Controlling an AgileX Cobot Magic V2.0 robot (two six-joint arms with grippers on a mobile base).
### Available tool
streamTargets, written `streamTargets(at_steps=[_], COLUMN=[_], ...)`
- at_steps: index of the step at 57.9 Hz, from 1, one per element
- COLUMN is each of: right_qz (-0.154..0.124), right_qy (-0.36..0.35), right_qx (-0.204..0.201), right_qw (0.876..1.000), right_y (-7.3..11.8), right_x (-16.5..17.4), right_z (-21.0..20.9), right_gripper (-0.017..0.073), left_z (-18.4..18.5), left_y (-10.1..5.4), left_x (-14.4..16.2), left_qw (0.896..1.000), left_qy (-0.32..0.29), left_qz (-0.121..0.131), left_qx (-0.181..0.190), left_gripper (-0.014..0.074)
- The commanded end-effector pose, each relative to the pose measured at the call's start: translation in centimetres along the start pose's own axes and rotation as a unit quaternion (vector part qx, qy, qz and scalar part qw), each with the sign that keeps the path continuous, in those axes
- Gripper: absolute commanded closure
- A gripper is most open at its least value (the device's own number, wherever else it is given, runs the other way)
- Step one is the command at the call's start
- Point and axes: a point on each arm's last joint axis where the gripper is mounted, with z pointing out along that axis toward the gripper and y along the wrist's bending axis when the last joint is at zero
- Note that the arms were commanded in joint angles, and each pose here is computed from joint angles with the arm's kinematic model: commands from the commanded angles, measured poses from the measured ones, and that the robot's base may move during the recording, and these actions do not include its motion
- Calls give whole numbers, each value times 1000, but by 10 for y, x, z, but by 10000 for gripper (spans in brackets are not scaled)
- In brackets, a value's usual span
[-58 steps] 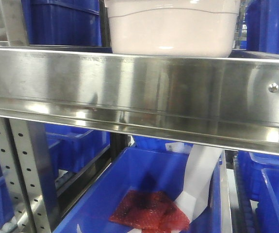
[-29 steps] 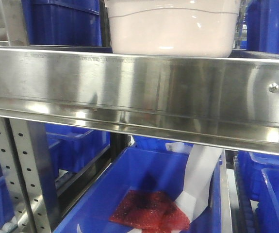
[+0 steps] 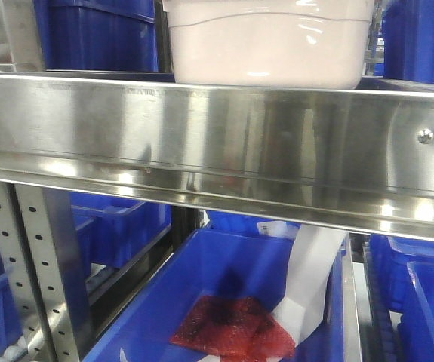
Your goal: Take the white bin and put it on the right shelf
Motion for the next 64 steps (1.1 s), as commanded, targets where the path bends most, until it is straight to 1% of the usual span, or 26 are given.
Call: streamTargets(at_steps=[1,8,11,12,13,15,18,19,21,25,29,38,47,51,64], right_qz=[7,-15,-17,-9,-11,-1,20,23,32,24,24,23,26,35,35], right_qy=[-43,-42,-37,-36,-32,-29,-26,-26,-28,-33,-45,-53,-71,-69,-73], right_qx=[15,38,55,59,66,77,93,94,93,86,78,80,82,83,83], right_qw=[999,998,998,998,997,997,995,995,995,995,996,995,994,994,993], right_y=[-3,-8,-12,-13,-14,-17,-21,-22,-23,-24,-24,-23,-23,-23,-23], right_x=[-13,-7,2,4,7,13,24,26,34,46,62,95,119,121,121], right_z=[0,3,7,8,9,11,14,15,17,22,25,24,23,23,23], right_gripper=[491,491,491,491,491,491,491,491,491,491,491,491,491,491,491], left_z=[-1,-1,-1,-1,-1,-1,-1,-1,-1,-1,-1,-1,-1,-1,-1], left_y=[0,0,0,0,0,0,0,0,0,0,0,0,0,0,0], left_x=[-6,-6,-6,-6,-6,-6,-6,-6,-6,-6,-6,-6,-6,-6,-6], left_qw=[999,999,999,999,999,999,999,999,999,999,999,999,999,999,999], left_qy=[-45,-45,-45,-45,-45,-45,-45,-45,-45,-45,-45,-45,-45,-45,-45], left_qz=[-2,-2,-2,-2,-2,-2,-2,-2,-2,-2,-2,-2,-2,-2,-2], left_qx=[-1,-1,-1,-1,-1,-1,-1,-1,-1,-1,-1,-1,-1,-1,-1], left_gripper=[711,711,711,711,711,711,711,711,711,711,711,711,711,711,711])
